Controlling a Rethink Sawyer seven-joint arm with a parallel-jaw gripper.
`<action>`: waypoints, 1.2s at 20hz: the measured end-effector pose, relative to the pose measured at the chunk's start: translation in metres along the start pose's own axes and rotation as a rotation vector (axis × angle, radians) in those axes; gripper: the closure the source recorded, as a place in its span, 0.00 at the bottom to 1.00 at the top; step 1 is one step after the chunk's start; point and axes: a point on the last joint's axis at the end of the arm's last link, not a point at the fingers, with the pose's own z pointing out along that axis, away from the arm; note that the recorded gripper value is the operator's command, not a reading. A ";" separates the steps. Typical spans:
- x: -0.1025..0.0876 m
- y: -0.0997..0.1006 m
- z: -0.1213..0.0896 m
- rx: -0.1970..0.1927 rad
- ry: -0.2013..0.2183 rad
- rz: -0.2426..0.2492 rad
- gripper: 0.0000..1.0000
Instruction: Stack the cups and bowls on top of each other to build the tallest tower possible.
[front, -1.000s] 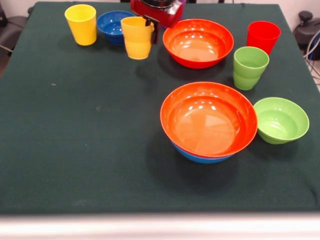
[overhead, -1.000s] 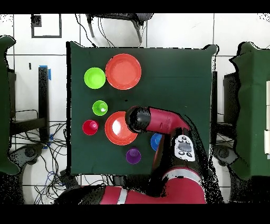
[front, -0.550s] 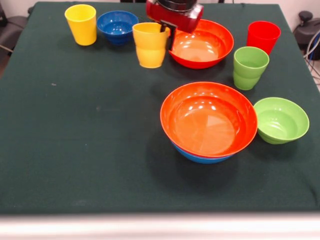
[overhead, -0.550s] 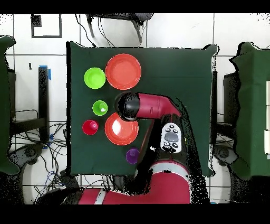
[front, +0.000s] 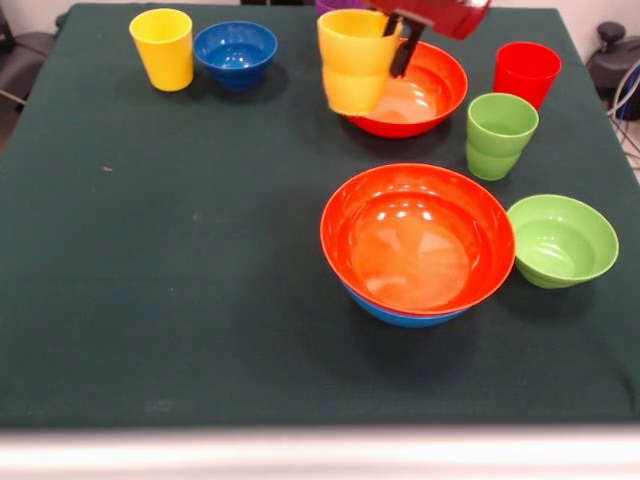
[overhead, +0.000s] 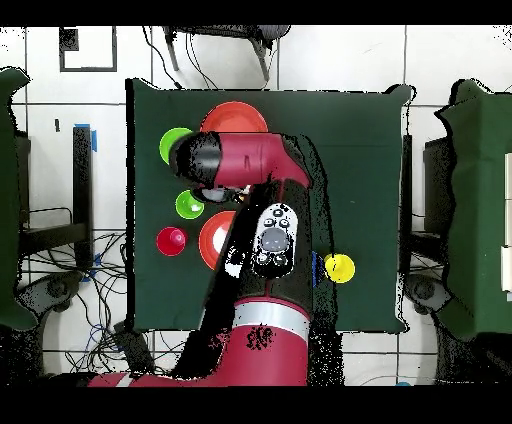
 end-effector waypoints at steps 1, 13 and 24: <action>-0.001 0.002 -0.004 0.004 0.002 -0.002 1.00; -0.067 0.022 -0.039 0.017 -0.077 -0.004 1.00; -0.094 0.048 0.015 0.026 -0.084 -0.027 1.00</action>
